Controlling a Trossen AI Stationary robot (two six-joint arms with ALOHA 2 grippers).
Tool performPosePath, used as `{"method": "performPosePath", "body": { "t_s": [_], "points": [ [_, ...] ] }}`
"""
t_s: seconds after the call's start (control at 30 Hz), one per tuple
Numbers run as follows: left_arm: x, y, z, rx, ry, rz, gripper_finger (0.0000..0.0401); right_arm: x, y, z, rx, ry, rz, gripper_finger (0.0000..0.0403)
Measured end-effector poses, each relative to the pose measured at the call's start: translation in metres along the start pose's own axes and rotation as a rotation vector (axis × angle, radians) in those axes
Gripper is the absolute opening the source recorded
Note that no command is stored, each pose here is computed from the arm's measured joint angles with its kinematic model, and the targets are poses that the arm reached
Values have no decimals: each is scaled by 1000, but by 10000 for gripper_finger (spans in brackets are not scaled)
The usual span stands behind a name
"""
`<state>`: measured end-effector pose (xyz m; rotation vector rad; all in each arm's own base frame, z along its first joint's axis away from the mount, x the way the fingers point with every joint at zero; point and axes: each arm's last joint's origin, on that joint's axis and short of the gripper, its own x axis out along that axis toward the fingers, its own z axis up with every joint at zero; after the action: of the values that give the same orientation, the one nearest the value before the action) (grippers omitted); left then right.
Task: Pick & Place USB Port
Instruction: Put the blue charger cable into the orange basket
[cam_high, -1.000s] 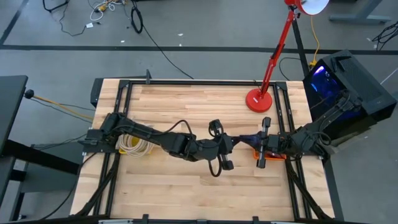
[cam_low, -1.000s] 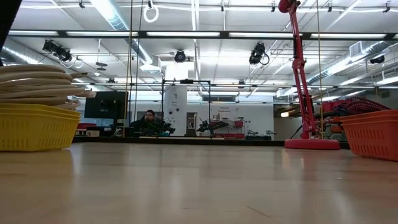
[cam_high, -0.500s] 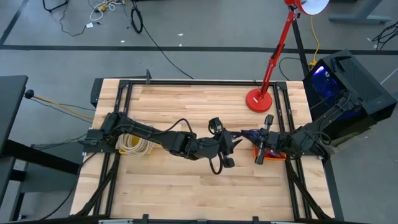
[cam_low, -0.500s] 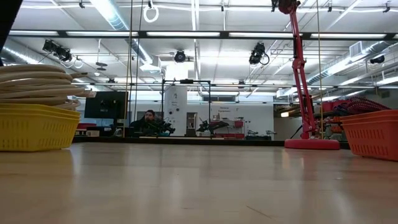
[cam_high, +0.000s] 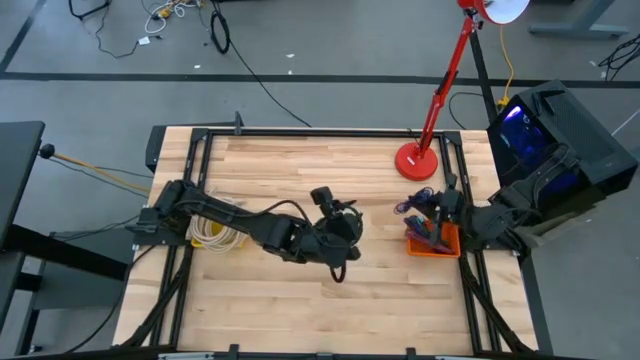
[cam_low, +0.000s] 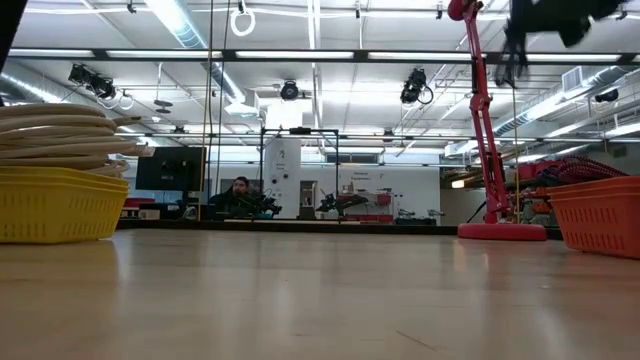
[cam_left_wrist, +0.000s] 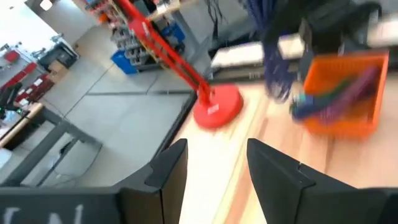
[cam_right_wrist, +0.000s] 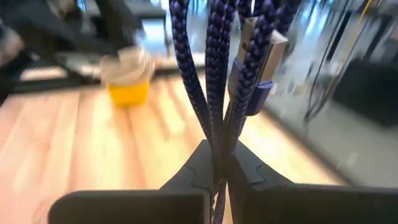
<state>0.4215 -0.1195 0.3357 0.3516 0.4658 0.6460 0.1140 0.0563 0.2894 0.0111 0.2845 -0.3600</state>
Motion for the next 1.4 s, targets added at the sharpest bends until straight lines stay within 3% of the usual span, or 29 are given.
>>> {"method": "performPosePath", "body": {
  "t_s": [0.23,0.4,0.7,1.0,1.4],
  "points": [
    [-3,5,-16,33,112,2,170,-6,-16,-31,36,333,24,13],
    [-3,6,-22,-1,165,-25,170,-16,-28,-33,58,476,-16,12],
    [-3,6,-23,2,172,-30,170,-30,-37,-31,148,735,35,12],
    [-3,5,-23,-2,179,-48,170,-29,-33,-34,162,814,36,12],
    [-4,4,-24,-6,192,-98,170,-16,-21,-66,133,896,109,12]
  ]
}}
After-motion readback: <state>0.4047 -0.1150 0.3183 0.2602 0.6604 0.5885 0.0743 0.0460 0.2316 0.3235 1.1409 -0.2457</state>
